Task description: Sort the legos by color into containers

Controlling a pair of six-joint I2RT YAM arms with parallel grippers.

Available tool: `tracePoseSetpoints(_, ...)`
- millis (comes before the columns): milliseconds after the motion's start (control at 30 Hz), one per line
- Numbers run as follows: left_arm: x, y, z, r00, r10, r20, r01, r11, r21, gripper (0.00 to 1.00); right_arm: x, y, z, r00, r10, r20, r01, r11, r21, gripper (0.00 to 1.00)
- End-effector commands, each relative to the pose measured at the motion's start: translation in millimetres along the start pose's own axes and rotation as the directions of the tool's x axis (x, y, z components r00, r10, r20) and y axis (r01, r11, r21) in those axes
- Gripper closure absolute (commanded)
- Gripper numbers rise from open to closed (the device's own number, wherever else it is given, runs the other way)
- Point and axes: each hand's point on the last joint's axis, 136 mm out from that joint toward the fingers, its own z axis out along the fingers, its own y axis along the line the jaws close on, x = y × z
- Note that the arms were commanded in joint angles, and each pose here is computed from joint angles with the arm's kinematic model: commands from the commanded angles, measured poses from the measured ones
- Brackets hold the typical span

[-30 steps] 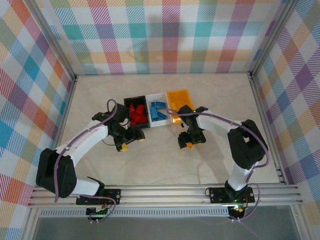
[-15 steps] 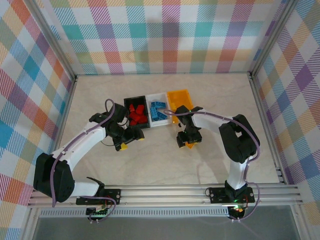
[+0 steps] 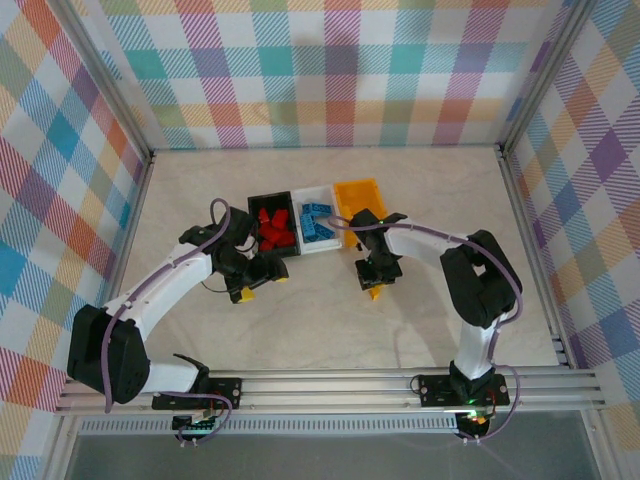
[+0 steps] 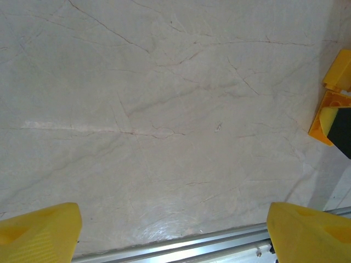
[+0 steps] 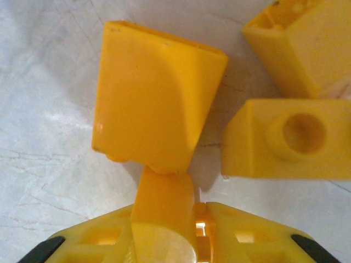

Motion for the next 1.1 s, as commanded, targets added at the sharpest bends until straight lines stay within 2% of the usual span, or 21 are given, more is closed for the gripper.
tracePoseSetpoints(0, 1.1, 3.5, 5.7, 1.000, 0.006, -0.011, -0.006, 1.000, -0.017, 0.12, 9.5, 1.9, -16.5, 1.000, 0.028, 0.015, -0.028, 0.999, -0.017, 0.69)
tracePoseSetpoints(133, -1.1, 1.7, 6.8, 1.000, 0.004, -0.006, -0.004, 1.000, -0.012, 0.12, 12.7, 7.4, -36.6, 0.997, 0.060, 0.050, -0.057, 0.997, -0.059, 0.74)
tracePoseSetpoints(467, -7.0, -4.7, 10.3, 1.000, 0.005, -0.010, -0.005, 1.000, -0.002, 0.12, -5.2, 16.5, -77.3, 0.988, 0.083, 0.132, -0.069, 0.992, -0.107, 0.77)
tracePoseSetpoints(767, -4.1, -4.2, 9.1, 1.000, 0.006, -0.020, -0.006, 1.000, -0.007, 0.12, -100.0, 1.6, -123.3, 0.951, 0.138, 0.276, -0.097, 0.983, -0.157, 0.77)
tracePoseSetpoints(933, 0.9, 0.4, 6.8, 1.000, 0.002, -0.026, -0.003, 1.000, -0.022, 0.12, -153.3, -14.1, -108.4, 0.947, 0.163, 0.278, -0.125, 0.981, -0.150, 0.78)
tracePoseSetpoints(1067, 5.1, 5.2, 3.8, 1.000, -0.004, -0.029, 0.003, 0.999, -0.038, 0.12, -181.7, -17.8, -93.6, 0.946, 0.174, 0.275, -0.136, 0.979, -0.150, 0.76)
